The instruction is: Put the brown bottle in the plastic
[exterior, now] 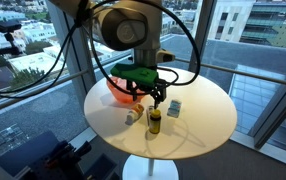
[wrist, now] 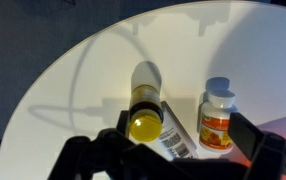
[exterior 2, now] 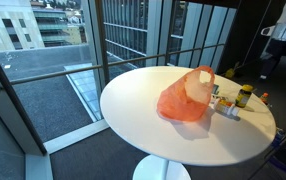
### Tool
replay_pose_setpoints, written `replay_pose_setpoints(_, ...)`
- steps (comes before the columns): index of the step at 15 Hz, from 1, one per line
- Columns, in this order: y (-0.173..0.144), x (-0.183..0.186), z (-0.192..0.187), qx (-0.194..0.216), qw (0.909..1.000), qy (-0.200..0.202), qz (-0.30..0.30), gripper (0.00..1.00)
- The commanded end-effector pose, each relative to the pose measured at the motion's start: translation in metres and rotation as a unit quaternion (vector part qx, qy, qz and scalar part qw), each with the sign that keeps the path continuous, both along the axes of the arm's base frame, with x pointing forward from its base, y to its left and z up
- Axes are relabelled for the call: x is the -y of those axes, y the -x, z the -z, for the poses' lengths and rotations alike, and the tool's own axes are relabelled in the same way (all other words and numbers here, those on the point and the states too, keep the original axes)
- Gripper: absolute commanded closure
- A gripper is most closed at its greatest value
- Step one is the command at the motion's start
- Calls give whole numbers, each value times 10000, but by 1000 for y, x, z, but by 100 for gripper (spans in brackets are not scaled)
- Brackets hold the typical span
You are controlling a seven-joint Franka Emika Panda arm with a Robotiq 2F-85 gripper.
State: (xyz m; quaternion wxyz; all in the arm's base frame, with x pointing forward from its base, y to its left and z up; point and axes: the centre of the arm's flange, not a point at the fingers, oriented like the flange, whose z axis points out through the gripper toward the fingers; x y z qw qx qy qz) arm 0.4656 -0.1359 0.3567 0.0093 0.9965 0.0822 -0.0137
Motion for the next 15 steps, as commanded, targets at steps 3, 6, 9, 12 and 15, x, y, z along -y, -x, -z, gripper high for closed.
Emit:
replay_pose_setpoints(3,-20,22,13,46,9997,109,202,0)
replay_pose_setpoints(6,-28,27,19,30,9997,120,210,0)
replay_pose_setpoints(9,-37,27,25,3,9997,135,184,0)
replay_pose_setpoints(12,-45,26,32,-42,9997,147,165,0)
replay_pose_setpoints(15,-53,22,41,-101,9997,174,101,0)
